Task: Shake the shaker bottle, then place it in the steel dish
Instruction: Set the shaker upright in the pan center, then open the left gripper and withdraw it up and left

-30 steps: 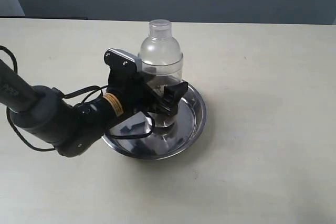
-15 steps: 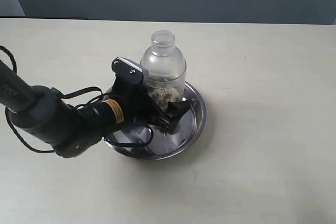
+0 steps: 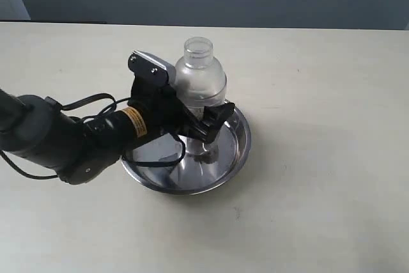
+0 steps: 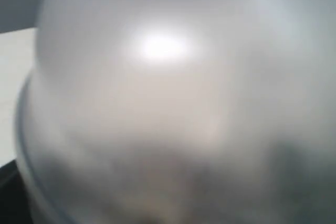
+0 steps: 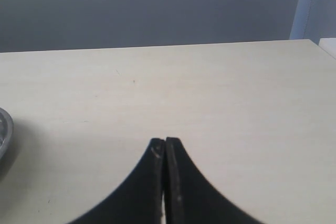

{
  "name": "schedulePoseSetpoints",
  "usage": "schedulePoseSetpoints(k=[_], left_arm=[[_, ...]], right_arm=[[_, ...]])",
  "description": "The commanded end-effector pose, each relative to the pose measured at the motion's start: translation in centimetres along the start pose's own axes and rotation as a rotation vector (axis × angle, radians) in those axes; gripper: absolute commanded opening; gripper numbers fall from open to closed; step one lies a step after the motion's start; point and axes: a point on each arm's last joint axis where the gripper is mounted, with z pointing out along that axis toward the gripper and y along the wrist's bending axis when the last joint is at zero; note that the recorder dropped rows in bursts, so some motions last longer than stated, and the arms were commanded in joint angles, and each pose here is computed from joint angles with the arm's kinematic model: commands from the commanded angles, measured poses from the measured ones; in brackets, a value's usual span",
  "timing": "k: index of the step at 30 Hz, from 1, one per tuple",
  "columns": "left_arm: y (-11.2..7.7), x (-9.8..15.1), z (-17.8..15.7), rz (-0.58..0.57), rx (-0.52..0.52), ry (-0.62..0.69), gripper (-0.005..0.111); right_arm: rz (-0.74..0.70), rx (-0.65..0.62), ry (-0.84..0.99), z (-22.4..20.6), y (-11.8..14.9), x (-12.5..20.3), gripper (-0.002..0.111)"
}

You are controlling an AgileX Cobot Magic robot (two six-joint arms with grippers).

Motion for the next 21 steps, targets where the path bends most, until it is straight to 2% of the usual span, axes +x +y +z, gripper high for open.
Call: schedulePoseSetpoints(k=[1, 14, 18, 20, 21], left_arm=[[-0.1, -1.9, -0.7, 0.008, -0.007, -0.065, 0.103], [-0.7, -6.7, -2.5, 0.104, -0.04, -0.215, 0.102], [-1.3, -10.2, -4.4, 0.17, -0.063, -0.311, 0.102], [-1.6, -12.1, -5.9, 0.216, -0.09, -0.325, 0.097], [-1.9, -13.1, -6.9, 0.25, -0.101, -0.322, 0.087]], right_arm=[[-0.005, -0.001, -0.014, 0.0, 0.0, -0.1, -0.001], [-0.005, -0.001, -0.014, 0.0, 0.0, -0.1, -0.001], [-0.005, -0.001, -0.014, 0.0, 0.0, -0.1, -0.001], [-0.005, -0.001, -0.014, 0.0, 0.0, -0.1, -0.001], [-0.005, -0.001, -0.014, 0.0, 0.0, -0.1, -0.001]])
